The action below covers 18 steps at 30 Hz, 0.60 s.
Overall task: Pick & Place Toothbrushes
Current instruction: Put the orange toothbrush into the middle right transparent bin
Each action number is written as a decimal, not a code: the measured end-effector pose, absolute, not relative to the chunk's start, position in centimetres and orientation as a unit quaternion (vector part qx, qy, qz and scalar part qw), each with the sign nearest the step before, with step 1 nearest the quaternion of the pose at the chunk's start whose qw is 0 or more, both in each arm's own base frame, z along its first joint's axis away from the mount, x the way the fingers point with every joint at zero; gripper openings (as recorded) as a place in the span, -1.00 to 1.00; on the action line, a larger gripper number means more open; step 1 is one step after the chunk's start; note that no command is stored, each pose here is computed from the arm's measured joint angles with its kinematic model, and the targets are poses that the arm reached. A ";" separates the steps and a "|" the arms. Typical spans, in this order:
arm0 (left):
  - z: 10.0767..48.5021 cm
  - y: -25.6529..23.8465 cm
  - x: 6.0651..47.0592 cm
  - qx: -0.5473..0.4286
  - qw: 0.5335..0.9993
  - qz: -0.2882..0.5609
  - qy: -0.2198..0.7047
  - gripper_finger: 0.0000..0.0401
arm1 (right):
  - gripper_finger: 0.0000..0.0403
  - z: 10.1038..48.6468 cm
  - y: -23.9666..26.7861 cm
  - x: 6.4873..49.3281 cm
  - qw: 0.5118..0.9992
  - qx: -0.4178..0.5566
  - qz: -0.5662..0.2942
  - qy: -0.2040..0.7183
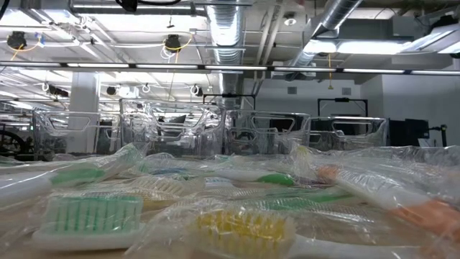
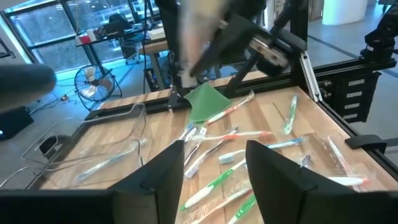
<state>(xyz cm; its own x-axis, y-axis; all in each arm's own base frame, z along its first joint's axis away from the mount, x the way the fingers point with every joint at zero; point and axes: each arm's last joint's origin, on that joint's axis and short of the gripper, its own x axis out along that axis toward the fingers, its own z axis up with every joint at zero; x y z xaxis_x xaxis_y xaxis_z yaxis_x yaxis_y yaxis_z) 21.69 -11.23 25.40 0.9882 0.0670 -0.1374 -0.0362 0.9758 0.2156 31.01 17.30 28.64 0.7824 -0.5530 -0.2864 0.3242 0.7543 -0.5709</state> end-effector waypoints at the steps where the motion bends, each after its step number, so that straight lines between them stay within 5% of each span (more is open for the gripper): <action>1: 25.4 -11.2 21.7 0.107 0.991 0.026 0.072 -0.15 | -0.91 28.9 16.7 30.6 0.911 -0.231 -0.252 0.229; 18: 24.8 -11.8 21.2 0.126 0.987 0.011 0.099 -0.18 | -0.91 28.3 -0.1 32.6 0.866 0.041 -0.333 0.371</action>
<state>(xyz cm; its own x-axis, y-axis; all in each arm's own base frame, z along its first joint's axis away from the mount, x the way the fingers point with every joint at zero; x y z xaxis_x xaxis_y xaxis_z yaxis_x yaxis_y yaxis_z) 21.22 -11.82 24.76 0.9803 0.0464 -0.1918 0.0035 0.9678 0.2518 32.55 -0.12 28.28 0.5017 -0.5464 -0.6707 0.6080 0.7742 -0.1759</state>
